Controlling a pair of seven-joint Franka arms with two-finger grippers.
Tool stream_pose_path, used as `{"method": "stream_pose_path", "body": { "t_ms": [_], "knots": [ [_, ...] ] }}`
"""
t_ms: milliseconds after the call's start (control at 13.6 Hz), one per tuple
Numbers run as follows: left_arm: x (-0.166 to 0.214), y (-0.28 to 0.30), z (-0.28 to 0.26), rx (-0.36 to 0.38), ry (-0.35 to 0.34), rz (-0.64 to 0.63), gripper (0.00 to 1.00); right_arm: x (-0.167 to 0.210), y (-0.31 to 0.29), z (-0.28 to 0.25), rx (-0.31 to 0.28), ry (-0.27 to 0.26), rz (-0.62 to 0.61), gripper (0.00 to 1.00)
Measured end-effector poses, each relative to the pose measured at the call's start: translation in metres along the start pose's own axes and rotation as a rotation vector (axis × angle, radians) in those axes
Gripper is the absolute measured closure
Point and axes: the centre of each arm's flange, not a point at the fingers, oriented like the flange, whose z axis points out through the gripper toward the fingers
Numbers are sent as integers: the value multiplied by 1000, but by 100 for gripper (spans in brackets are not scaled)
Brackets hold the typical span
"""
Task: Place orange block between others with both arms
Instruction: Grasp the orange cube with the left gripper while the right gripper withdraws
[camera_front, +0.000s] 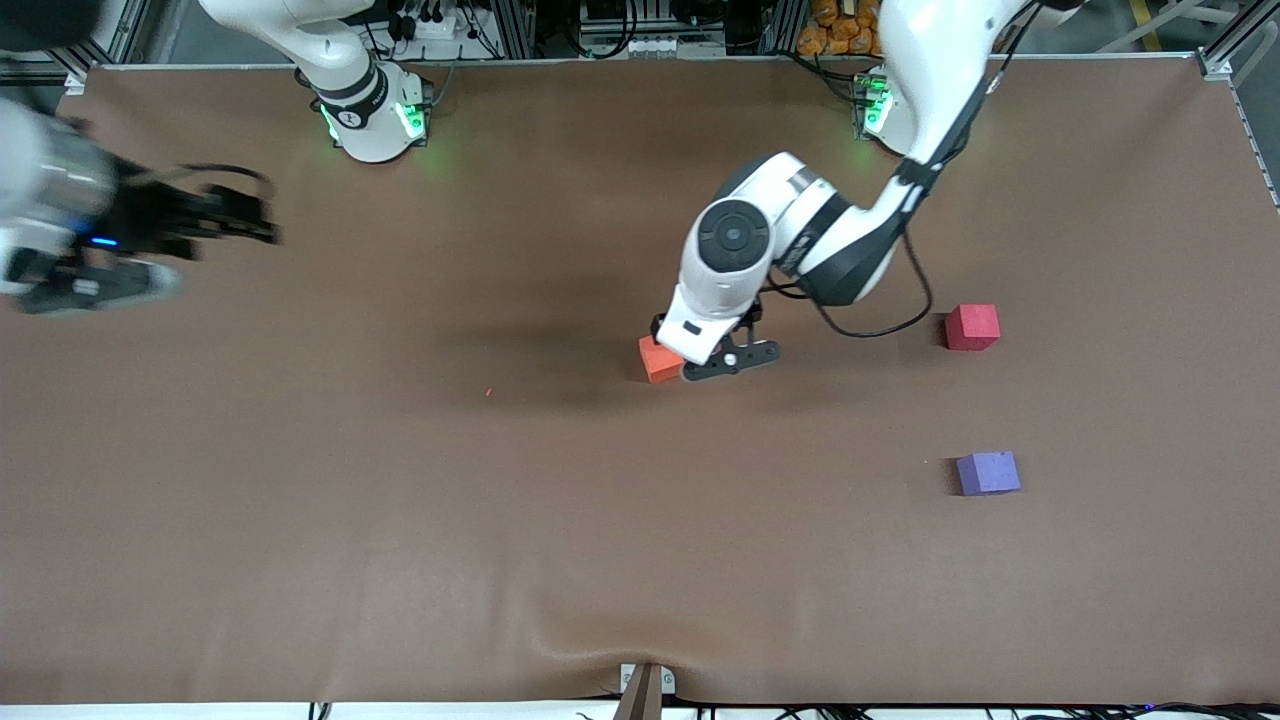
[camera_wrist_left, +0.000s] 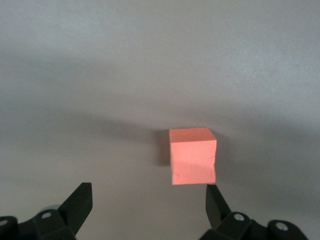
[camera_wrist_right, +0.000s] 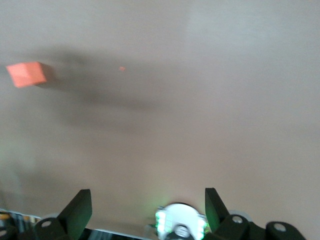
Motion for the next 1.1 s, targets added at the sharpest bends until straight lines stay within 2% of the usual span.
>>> {"method": "stream_pose_path", "body": {
  "t_ms": [147, 293, 440, 660, 880, 1099],
  "knots": [
    [-5, 13, 27, -23, -1, -20, 0, -9, 44, -6, -55, -1, 23, 0],
    [-7, 21, 53, -39, 4, -16, 0, -13, 51, -10, -97, 4, 35, 0],
    [-6, 22, 73, -28, 8, -6, 0, -19, 45, -18, -112, 26, 28, 0],
    [-5, 21, 89, -13, -7, -8, 0, -30, 43, -29, -117, 51, 28, 0],
    [-10, 27, 99, -12, -15, -23, 0, -32, 51, -29, -113, 50, 42, 0],
    [-14, 42, 110, -18, -16, -49, 0, -34, 56, -30, -77, 55, 47, 0]
  ]
}}
